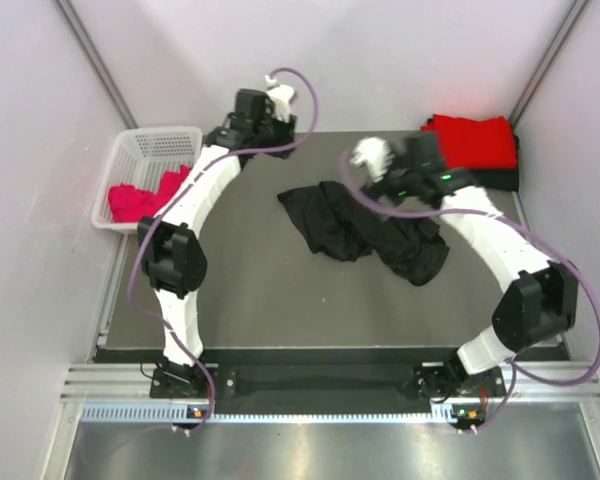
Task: Fold and stack the t-shirts
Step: Move the tshirt to the center of the board, then flatten the tshirt out
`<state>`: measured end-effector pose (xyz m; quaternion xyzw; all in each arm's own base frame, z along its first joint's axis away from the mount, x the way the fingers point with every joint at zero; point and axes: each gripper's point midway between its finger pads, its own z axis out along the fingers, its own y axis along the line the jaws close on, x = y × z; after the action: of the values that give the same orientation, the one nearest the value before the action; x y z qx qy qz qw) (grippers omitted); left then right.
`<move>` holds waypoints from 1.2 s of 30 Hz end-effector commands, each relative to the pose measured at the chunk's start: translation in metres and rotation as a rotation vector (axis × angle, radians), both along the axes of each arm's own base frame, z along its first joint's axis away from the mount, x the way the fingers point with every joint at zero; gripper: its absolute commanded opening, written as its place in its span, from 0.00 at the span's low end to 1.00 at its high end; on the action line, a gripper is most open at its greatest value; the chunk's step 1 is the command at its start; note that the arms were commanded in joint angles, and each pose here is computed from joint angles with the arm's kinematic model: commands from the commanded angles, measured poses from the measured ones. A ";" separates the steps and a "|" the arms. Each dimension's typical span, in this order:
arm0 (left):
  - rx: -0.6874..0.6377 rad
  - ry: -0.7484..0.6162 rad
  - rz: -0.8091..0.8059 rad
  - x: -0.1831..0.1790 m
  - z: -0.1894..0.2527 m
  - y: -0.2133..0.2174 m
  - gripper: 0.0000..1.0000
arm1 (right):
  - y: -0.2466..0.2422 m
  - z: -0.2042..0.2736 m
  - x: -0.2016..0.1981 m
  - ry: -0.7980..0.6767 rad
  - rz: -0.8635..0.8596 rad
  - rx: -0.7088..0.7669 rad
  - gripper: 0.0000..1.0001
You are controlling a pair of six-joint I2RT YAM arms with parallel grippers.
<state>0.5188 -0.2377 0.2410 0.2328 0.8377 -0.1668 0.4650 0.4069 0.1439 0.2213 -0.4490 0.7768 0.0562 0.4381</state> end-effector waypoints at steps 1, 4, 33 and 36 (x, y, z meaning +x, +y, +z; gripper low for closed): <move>0.013 -0.149 0.202 0.018 0.066 0.076 0.46 | 0.073 -0.044 -0.048 0.065 0.336 -0.099 0.93; 0.016 -0.066 0.268 0.009 0.050 0.113 0.46 | 0.120 -0.064 -0.054 0.123 0.427 -0.094 0.81; 0.062 0.009 0.291 -0.060 0.011 0.175 0.45 | 0.196 -0.182 -0.047 0.299 0.521 -0.360 0.51; 0.046 0.015 0.293 -0.057 0.010 0.172 0.45 | 0.187 -0.190 -0.046 0.299 0.511 -0.404 0.36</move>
<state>0.4535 -0.0625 0.2320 0.1171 0.8869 -0.0694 0.4414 0.3544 0.3354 0.0256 -0.6850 0.6954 0.1072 0.1888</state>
